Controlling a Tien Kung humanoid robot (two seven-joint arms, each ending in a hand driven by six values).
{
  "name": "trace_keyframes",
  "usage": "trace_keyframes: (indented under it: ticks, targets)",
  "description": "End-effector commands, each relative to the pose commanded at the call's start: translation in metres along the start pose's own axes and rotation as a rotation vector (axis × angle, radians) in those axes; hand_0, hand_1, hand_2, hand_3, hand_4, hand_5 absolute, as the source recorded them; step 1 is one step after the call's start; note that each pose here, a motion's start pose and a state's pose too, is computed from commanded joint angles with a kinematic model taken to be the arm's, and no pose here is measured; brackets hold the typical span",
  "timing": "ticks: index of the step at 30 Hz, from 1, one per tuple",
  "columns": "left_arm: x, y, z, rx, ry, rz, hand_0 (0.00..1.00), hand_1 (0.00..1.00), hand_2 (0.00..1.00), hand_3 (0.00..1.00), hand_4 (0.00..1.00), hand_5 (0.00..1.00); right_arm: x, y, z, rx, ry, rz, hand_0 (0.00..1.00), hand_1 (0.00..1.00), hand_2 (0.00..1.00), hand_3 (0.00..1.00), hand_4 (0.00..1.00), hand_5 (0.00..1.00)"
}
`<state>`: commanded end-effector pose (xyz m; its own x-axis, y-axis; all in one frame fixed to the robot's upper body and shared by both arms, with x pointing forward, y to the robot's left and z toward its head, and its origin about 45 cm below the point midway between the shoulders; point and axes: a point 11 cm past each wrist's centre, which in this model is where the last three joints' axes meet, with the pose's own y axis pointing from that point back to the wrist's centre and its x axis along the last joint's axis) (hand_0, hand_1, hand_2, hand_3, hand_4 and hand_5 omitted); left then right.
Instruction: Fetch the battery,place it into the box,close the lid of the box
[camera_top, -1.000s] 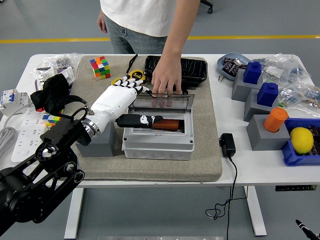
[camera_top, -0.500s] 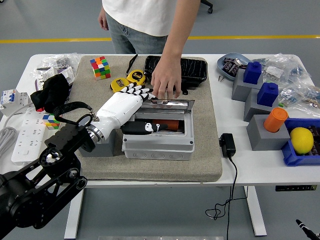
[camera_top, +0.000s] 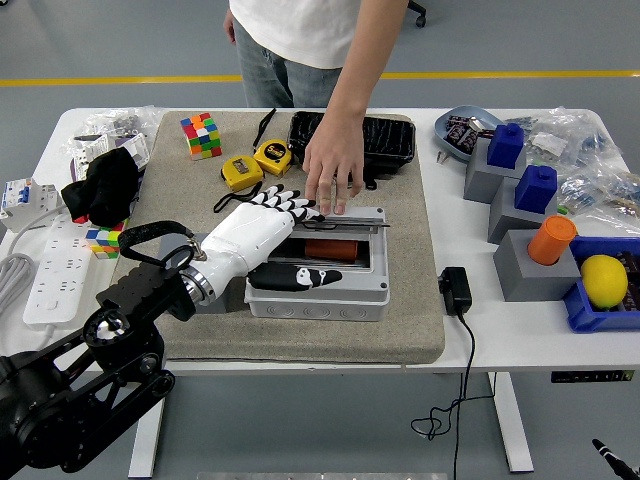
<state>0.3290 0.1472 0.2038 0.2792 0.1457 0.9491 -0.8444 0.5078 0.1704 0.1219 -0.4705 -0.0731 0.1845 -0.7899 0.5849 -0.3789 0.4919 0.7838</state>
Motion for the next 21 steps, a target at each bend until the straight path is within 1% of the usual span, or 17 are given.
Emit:
trace_keyframes:
  ticks: [6, 11, 13, 16, 18, 19, 20, 21]
  targets:
    - [-0.008, 0.003, 0.002, -0.009, -0.002, -0.025, 0.998, 0.998, 0.923, 0.809, 0.998, 0.998, 0.0, 0.0, 0.0, -0.001, -0.003, 0.0, 0.793, 0.721, 0.717, 0.756, 0.998, 0.997]
    - [-0.006, 0.004, 0.004, -0.015, -0.001, -0.014, 0.998, 0.998, 0.92, 0.809, 0.998, 0.998, 0.0, 0.0, 0.0, 0.0, -0.003, 0.0, 0.792, 0.721, 0.717, 0.756, 0.998, 0.996]
    - [-0.003, 0.004, 0.004, -0.019, 0.003, 0.0, 0.998, 0.998, 0.92, 0.809, 0.998, 0.998, 0.0, 0.0, 0.0, 0.0, -0.004, 0.0, 0.792, 0.721, 0.717, 0.756, 0.998, 0.996]
    - [0.01, 0.004, 0.004, -0.025, 0.032, 0.057, 0.998, 0.998, 0.906, 0.809, 0.998, 0.998, -0.001, 0.0, 0.0, -0.001, -0.003, -0.002, 0.791, 0.721, 0.717, 0.756, 0.998, 0.996]
    - [0.02, 0.004, 0.002, -0.032, 0.08, 0.094, 0.998, 0.998, 0.906, 0.809, 0.998, 0.998, -0.001, 0.0, 0.0, -0.001, -0.003, -0.002, 0.791, 0.721, 0.717, 0.756, 0.998, 0.996]
    - [0.025, 0.005, 0.001, -0.037, 0.122, 0.112, 0.998, 0.998, 0.906, 0.809, 0.998, 0.998, -0.002, 0.0, 0.0, -0.002, -0.003, -0.002, 0.791, 0.721, 0.717, 0.756, 0.998, 0.996]
    - [0.029, 0.005, 0.0, -0.04, 0.158, 0.122, 0.998, 0.993, 0.874, 0.805, 0.998, 0.998, -0.002, 0.0, 0.001, -0.002, -0.003, -0.003, 0.791, 0.721, 0.716, 0.756, 0.998, 0.996]
    - [0.033, 0.006, -0.001, -0.046, 0.199, 0.129, 0.998, 0.993, 0.874, 0.805, 0.998, 0.998, -0.002, 0.0, 0.001, -0.002, -0.002, -0.003, 0.791, 0.721, 0.716, 0.756, 0.998, 0.996]
